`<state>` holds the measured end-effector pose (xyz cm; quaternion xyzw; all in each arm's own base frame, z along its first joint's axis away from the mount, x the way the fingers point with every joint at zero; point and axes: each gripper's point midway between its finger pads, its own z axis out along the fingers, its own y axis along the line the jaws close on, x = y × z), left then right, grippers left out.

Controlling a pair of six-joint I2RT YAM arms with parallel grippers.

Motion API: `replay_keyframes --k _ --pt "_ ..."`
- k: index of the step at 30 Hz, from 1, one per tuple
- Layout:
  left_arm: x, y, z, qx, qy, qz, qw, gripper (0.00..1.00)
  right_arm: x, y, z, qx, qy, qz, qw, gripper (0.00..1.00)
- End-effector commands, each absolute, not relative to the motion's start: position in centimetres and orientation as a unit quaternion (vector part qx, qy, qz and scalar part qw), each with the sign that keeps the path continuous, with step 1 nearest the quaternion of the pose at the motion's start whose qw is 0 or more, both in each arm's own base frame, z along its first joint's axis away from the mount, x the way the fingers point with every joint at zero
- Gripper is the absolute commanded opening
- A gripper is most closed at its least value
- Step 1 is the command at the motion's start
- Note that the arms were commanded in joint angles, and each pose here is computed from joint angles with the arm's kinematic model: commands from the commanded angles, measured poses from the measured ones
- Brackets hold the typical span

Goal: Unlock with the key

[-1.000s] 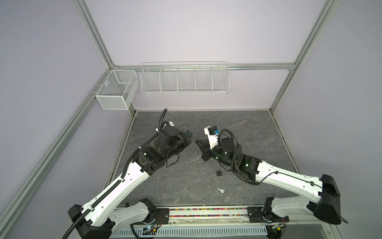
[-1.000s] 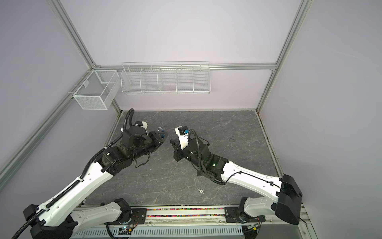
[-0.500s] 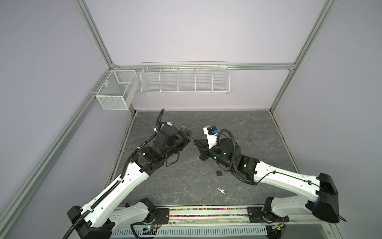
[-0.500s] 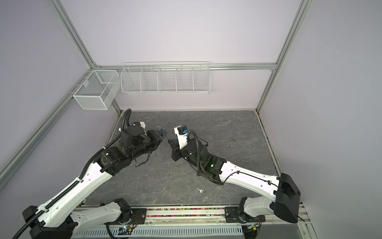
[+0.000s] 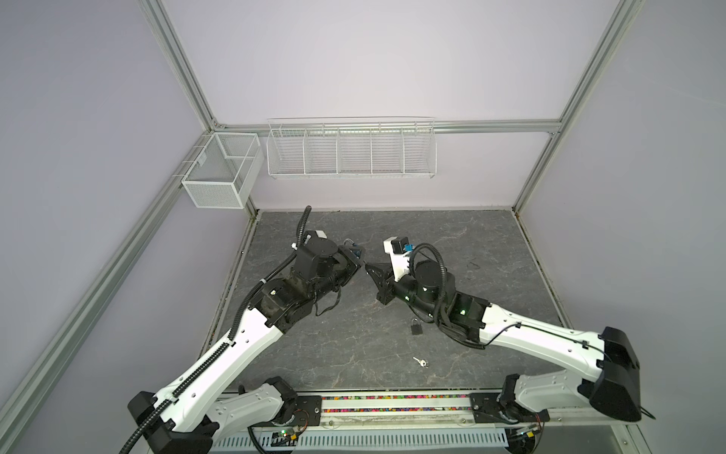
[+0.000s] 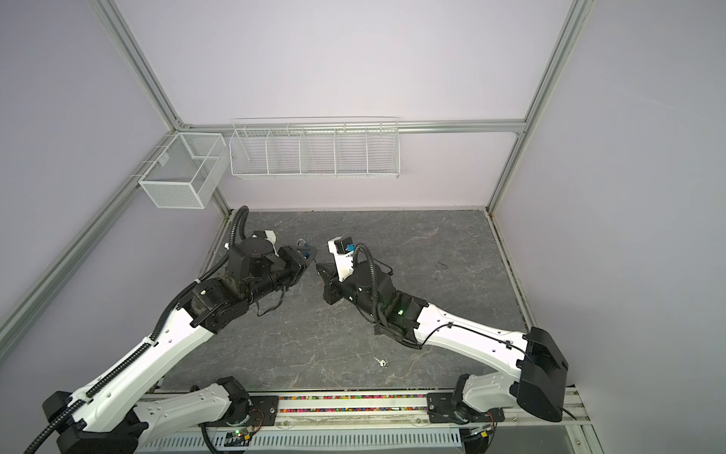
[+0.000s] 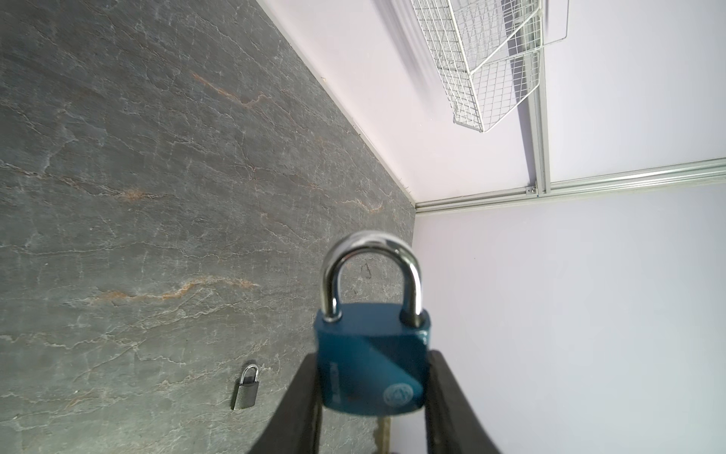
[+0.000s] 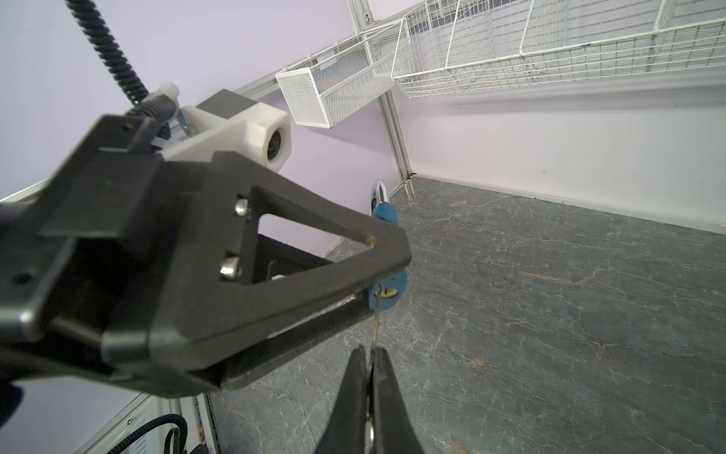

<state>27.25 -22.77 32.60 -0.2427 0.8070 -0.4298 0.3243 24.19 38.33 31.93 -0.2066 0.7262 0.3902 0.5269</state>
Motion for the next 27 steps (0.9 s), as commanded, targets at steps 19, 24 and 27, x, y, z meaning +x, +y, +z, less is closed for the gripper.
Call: replay_keyframes --k 19,24,27 --pt "27.1 -22.9 33.1 -0.246 0.797 -0.447 0.323 0.0 24.4 37.5 35.1 -0.198 0.699 0.396 0.562 0.06" --pt "27.0 -22.9 33.3 -0.244 0.796 -0.45 0.322 0.0 24.9 37.4 34.9 -0.197 0.703 0.385 0.565 0.06" --pt "26.9 -22.9 33.6 -0.243 0.793 -0.456 0.322 0.0 24.9 38.0 34.1 -0.201 0.71 0.387 0.553 0.06"
